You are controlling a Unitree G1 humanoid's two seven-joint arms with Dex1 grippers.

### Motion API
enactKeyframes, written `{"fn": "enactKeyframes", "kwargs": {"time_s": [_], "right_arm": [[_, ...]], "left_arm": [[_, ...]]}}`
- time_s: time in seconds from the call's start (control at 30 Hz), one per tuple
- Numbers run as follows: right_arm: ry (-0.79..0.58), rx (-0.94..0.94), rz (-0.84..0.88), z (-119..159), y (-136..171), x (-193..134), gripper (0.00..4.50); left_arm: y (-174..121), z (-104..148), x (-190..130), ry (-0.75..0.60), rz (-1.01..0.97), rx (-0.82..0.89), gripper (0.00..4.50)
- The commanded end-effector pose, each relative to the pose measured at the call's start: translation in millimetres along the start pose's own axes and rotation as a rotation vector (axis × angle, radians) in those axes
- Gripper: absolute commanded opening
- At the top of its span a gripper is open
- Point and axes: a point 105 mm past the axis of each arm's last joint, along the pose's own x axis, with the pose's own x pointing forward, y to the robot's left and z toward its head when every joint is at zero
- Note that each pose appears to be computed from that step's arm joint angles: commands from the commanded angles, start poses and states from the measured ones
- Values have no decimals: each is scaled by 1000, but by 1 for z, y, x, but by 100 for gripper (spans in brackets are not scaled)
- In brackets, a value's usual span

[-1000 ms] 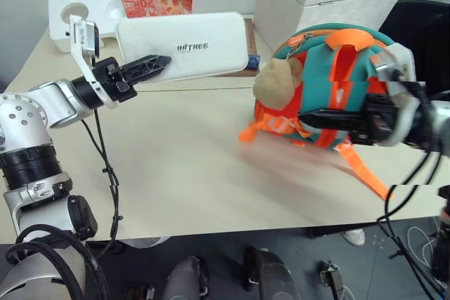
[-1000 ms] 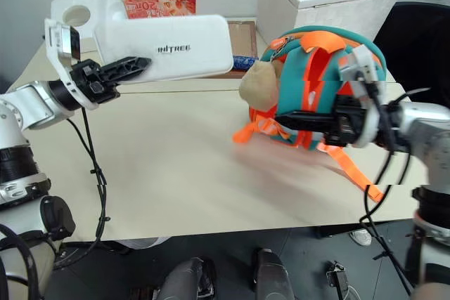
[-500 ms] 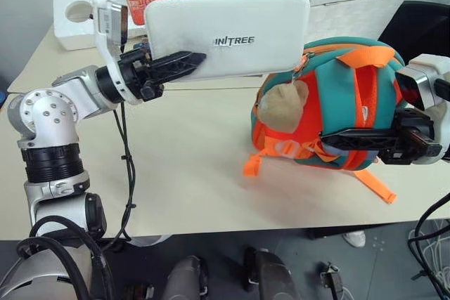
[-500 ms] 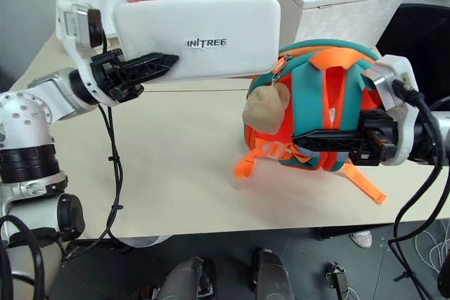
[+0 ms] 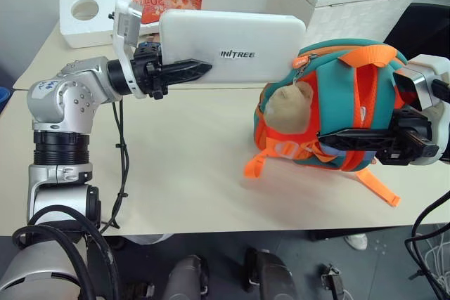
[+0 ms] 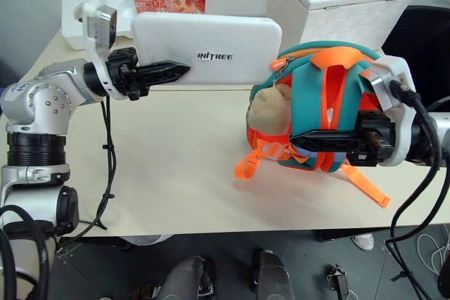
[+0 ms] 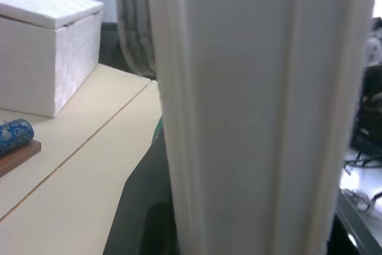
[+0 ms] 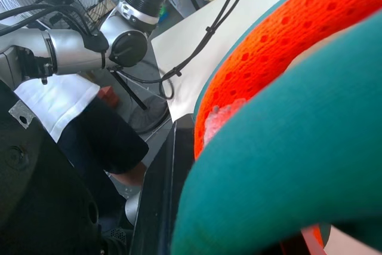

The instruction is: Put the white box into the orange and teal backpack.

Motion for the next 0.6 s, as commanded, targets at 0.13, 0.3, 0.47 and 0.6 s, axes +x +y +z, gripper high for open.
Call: {"fn": "enactKeyframes", "kwargs": {"time_s": [0.13,0.3,0.47,0.6], "right_arm": [[-15,-77,25,15,17,-7,5],[-17,-84,30,18,19,-9,5],[-18,-86,26,17,18,-10,5],[-19,-87,33,15,18,-8,5]], "left_arm": [[3,-8,11,151,-34,199,139],[8,-14,12,251,-67,301,139],[14,-13,13,286,-82,326,139],[12,-21,30,279,-126,331,139]]}}
